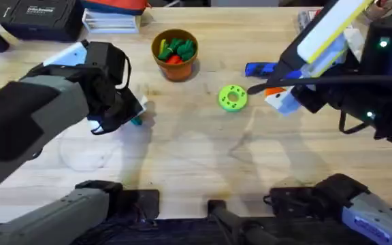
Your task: Pick up the gripper from the table and insert it into the empty holder that is missing its gripper. Then pick up a screw, insert it into the mounting hole, and use the screwdriver to tighten it. Finally, clean up the table by picking up the vegetable and placing it into the bucket.
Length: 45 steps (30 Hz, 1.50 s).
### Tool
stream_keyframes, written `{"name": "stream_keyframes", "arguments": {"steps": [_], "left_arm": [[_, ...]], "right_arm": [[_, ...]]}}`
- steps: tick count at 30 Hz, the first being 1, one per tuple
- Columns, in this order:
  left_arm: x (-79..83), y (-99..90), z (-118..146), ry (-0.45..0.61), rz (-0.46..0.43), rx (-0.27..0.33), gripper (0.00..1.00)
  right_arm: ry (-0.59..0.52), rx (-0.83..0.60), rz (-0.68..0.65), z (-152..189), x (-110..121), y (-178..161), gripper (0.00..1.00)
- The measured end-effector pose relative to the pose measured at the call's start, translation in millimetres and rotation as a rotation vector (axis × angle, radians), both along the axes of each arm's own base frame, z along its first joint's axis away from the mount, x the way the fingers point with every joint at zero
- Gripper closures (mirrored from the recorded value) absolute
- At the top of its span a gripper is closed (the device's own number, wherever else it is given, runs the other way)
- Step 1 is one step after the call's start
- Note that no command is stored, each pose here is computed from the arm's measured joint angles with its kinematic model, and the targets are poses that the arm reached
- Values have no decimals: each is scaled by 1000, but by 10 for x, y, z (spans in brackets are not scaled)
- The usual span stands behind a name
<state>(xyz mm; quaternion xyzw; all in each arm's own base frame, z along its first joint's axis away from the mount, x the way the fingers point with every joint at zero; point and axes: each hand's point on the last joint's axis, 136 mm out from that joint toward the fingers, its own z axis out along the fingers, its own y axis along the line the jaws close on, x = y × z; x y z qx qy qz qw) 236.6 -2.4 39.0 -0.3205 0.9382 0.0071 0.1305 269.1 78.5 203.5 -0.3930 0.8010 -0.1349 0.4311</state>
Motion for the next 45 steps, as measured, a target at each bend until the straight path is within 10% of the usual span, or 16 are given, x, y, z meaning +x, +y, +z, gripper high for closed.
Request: {"name": "stream_keyframes", "arguments": {"steps": [5,10,19,27,30,36,45], "left_arm": [[2,-11,26,17,-16,-3,975],[175,-101,399,-9,-74,-35,975],[1144,-465,1487,-459,-183,-183,975],[1479,-987,1591,-578,-315,-292,975],[1530,-1172,1473,-560,-354,-317,843],[1584,-1308,1172,-491,-371,-332,80],[1609,-1310,1387,-562,-383,-333,28]], "right_arm": [[18,-7,0,-49,15,6,7],[21,-9,0,-61,20,8,8],[39,-17,0,-111,35,15,6],[49,-21,0,-139,42,18,7],[49,-21,0,-139,42,18,7],[49,-21,0,-139,42,18,9],[49,-17,-3,-139,42,18,8]]}}
